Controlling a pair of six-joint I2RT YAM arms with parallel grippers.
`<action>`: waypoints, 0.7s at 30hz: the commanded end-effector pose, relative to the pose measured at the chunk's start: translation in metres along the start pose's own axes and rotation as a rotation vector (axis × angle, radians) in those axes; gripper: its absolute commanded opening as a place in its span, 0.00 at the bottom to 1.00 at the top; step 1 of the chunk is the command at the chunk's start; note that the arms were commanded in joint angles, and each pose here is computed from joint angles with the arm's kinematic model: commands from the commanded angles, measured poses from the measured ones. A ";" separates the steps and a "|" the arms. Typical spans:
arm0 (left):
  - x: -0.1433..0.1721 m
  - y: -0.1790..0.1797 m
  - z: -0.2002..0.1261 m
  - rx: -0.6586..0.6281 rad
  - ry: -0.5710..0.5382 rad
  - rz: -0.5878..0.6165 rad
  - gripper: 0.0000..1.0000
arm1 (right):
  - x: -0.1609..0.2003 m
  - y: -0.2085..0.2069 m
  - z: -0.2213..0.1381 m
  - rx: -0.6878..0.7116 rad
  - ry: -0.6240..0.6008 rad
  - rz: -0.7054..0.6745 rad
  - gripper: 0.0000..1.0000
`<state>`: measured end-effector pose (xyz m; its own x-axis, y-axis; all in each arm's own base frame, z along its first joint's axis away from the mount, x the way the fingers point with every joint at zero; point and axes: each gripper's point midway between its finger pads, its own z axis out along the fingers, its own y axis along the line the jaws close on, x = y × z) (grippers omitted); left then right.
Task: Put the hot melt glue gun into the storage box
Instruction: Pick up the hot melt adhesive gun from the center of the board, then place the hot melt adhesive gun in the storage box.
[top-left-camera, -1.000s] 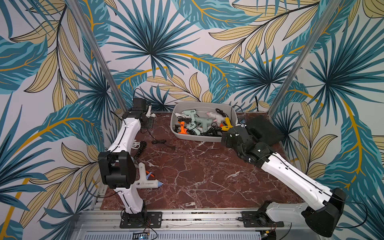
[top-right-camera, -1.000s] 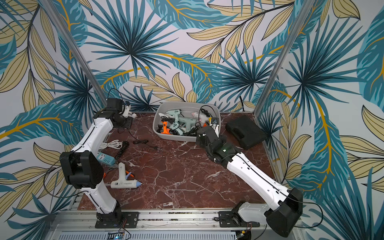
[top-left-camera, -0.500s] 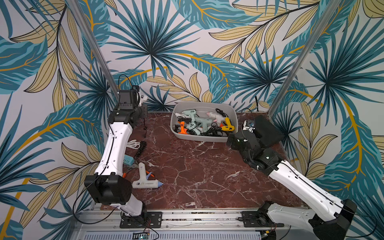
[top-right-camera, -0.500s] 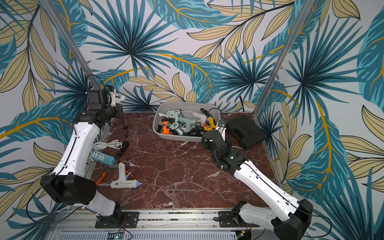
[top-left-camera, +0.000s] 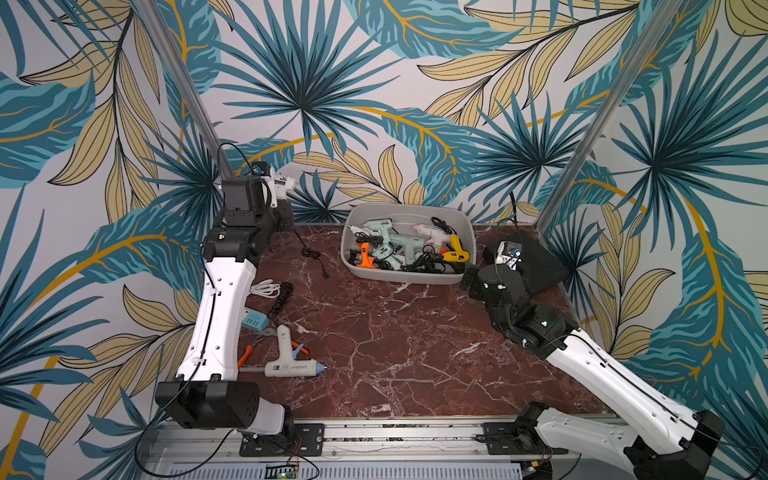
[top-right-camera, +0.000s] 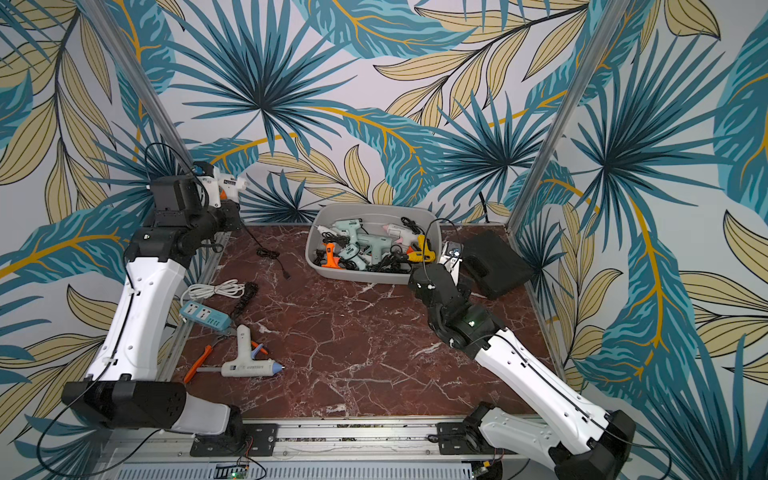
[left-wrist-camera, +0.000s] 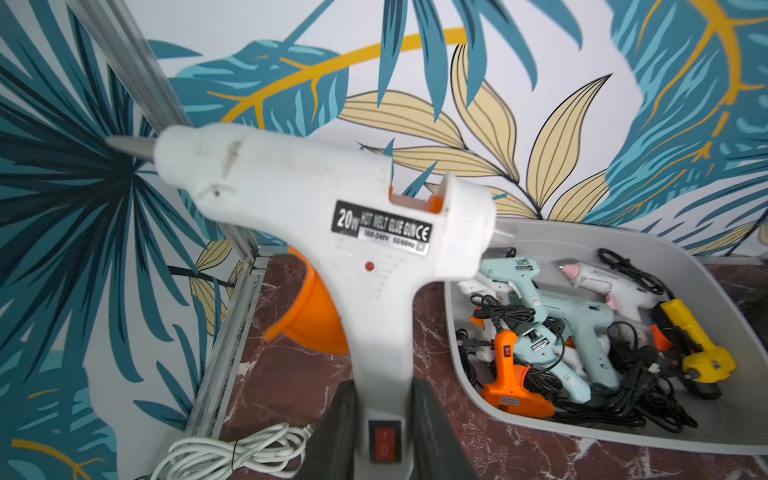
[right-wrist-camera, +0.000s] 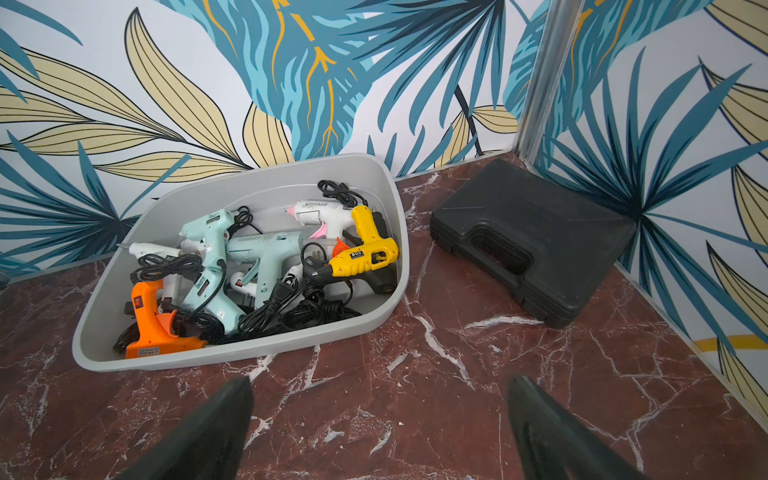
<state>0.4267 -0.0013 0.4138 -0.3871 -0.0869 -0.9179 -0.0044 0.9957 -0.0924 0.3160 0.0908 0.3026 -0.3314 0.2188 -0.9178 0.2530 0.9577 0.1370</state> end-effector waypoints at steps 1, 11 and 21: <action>-0.049 -0.023 -0.033 0.088 -0.165 -0.023 0.00 | 0.000 -0.009 0.000 0.038 -0.026 0.005 1.00; -0.100 -0.063 -0.050 0.222 -0.279 -0.031 0.00 | 0.006 -0.008 0.002 0.036 -0.012 -0.002 0.99; -0.142 -0.101 -0.047 0.341 -0.367 -0.060 0.00 | 0.010 -0.012 0.002 0.048 -0.007 0.007 0.99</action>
<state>0.4401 -0.0771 0.5440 -0.1208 -0.1761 -0.9769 0.2569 0.9451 -0.2021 0.3152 0.0869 0.2931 -0.3354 0.2109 -0.9182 0.2744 0.9542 0.1189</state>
